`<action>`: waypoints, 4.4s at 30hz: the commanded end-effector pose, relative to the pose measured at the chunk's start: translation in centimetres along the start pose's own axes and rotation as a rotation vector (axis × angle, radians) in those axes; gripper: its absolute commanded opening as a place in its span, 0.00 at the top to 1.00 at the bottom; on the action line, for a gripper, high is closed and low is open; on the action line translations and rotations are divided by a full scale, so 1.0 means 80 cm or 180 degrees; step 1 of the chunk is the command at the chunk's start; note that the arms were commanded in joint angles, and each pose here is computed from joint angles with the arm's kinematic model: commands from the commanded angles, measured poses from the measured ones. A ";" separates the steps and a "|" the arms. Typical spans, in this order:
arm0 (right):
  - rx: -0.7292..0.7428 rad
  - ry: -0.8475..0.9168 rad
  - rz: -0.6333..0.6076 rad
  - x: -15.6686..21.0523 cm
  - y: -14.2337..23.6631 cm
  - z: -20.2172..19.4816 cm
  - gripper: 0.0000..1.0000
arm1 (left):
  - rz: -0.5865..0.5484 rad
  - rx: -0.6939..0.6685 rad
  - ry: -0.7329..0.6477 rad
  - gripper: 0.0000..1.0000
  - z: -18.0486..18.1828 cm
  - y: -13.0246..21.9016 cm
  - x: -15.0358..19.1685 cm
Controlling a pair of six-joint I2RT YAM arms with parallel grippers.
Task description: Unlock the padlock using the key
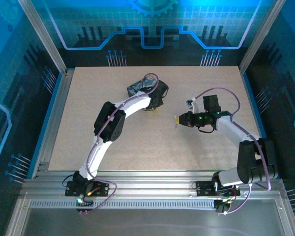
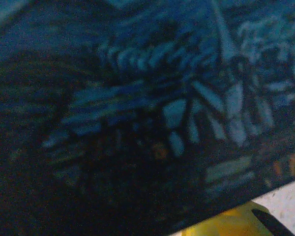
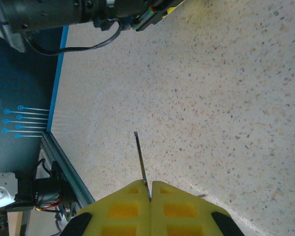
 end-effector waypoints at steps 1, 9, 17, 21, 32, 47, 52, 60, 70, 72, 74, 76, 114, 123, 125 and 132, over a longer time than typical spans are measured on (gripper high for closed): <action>0.0033 0.0043 0.0091 0.013 0.001 0.007 1.00 | 0.0280 0.0360 -0.0057 0.84 -0.017 0.046 0.006; -0.0067 0.0168 0.0192 0.036 -0.002 0.027 1.00 | 0.0961 0.0881 0.0006 0.90 -0.018 0.109 0.041; -0.0336 0.0298 0.0135 0.052 -0.011 0.056 1.00 | 0.1694 0.1374 0.0204 0.91 -0.014 0.173 0.073; -0.0455 0.0433 0.0095 0.055 -0.009 0.071 1.00 | 0.1927 0.1538 0.0304 0.91 -0.011 0.191 0.083; -0.0461 0.0304 0.0111 0.032 0.001 0.063 1.00 | 0.2067 0.1701 0.0476 0.97 -0.001 0.204 0.092; -0.0581 0.0392 0.0295 0.017 -0.024 0.045 1.00 | 0.2204 0.1854 0.0560 0.97 0.000 0.208 0.090; -0.0622 0.0479 0.0276 -0.003 -0.029 0.041 1.00 | 0.2212 0.1872 0.0507 0.97 -0.003 0.211 0.089; -0.0579 0.0439 0.0392 -0.007 -0.044 0.023 1.00 | 0.2231 0.1897 0.0485 0.98 -0.006 0.213 0.087; -0.0617 0.0394 0.0369 -0.004 -0.045 0.014 1.00 | 0.2226 0.1904 0.0486 0.98 -0.004 0.214 0.082; -0.0622 0.0382 0.0346 -0.006 -0.044 0.011 1.00 | 0.2232 0.1923 0.0474 0.98 -0.005 0.215 0.082; -0.0637 0.0378 0.0349 -0.007 -0.045 0.011 1.00 | 0.2244 0.1928 0.0468 0.98 -0.005 0.216 0.082; -0.0669 0.0384 0.0333 -0.010 -0.046 0.012 1.00 | 0.2247 0.1941 0.0456 0.98 -0.006 0.216 0.082; -0.1235 0.0280 0.0168 -0.028 -0.044 0.038 1.00 | 0.2383 0.2360 -0.0191 1.00 0.000 0.239 0.093; -0.1010 0.0014 0.0192 -0.021 -0.040 0.012 1.00 | 0.2200 0.2213 -0.0121 0.99 0.011 0.222 0.074; -0.0980 -0.0016 0.0182 -0.019 -0.038 0.008 1.00 | 0.2185 0.2221 -0.0093 0.99 0.007 0.220 0.071; -0.0965 -0.0011 0.0185 -0.020 -0.031 0.013 1.00 | 0.2156 0.2292 0.0071 0.99 -0.002 0.213 0.066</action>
Point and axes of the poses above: each hand's point on the last joint's axis, 136 mm out from that joint toward the fingers, its own y axis back along the fingers, its own z axis along the line the jaws close on, x = y × z, the point moved 2 cm from there along y, back along the fingers, and after that the axes turned 14 degrees about y, right-handed, at the moved point
